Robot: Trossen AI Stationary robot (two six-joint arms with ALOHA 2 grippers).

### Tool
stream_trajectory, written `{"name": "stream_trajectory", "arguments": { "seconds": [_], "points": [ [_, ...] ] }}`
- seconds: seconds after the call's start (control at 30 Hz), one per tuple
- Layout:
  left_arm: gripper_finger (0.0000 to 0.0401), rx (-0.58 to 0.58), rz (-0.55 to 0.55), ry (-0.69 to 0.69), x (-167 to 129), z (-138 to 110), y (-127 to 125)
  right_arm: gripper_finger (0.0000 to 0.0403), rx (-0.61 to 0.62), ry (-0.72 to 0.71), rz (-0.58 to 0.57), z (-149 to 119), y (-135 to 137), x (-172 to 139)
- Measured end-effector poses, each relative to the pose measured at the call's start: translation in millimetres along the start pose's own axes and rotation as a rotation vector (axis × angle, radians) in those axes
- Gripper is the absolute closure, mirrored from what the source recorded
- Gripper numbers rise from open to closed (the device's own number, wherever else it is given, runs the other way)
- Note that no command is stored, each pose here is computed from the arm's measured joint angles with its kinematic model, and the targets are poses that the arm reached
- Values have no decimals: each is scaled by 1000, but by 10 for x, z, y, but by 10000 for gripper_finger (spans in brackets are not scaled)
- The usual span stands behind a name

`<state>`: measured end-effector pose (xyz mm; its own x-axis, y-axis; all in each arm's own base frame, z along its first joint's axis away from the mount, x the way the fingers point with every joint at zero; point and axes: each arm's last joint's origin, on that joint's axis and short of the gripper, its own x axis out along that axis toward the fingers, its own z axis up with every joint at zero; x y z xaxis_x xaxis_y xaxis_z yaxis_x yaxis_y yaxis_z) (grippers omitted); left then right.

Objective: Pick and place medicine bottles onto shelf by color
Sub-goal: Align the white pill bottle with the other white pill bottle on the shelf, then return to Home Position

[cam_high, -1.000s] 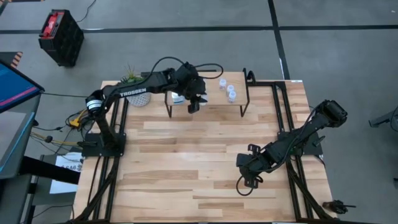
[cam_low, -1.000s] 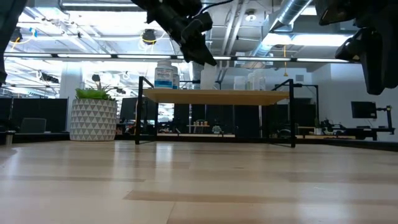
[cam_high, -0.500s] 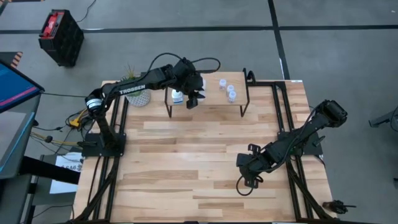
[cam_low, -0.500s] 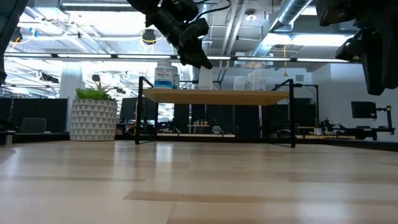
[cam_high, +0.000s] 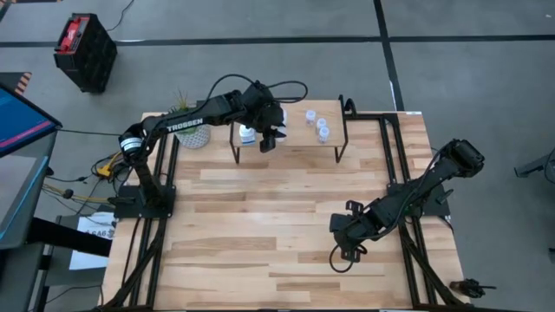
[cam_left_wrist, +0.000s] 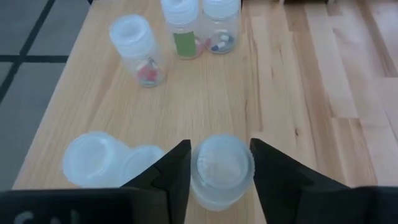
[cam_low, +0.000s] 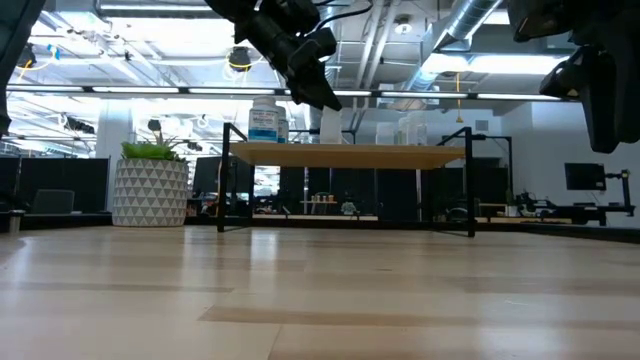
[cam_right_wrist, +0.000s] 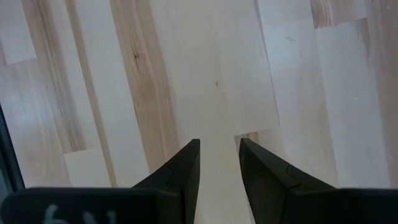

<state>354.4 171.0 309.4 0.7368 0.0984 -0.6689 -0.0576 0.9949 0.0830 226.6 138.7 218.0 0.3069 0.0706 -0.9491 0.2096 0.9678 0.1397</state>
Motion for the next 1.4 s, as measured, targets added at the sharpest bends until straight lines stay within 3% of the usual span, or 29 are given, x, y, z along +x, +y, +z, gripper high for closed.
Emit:
{"name": "stream_trajectory", "arguments": {
  "seconds": [0.27,0.57,0.67,0.87,1.03,1.23,1.4],
  "points": [
    [233,18,4,-10,0,11,3,267,0,0,0,0,0,0],
    [231,43,17,-40,-26,49,-3,267,0,4,3,-1,1,1],
    [231,41,22,-76,-117,173,-11,267,-1,9,8,-2,2,0],
    [231,38,-11,-49,-435,430,-106,267,-7,-17,22,52,-54,-52],
    [235,57,-59,20,-808,601,-265,267,-81,-129,65,178,-113,-298],
    [254,99,-149,186,-1164,504,-423,267,-268,-351,39,241,-186,-653],
    [280,85,-256,188,-1487,337,-554,267,-270,-460,22,237,-234,-826]
  ]
}}
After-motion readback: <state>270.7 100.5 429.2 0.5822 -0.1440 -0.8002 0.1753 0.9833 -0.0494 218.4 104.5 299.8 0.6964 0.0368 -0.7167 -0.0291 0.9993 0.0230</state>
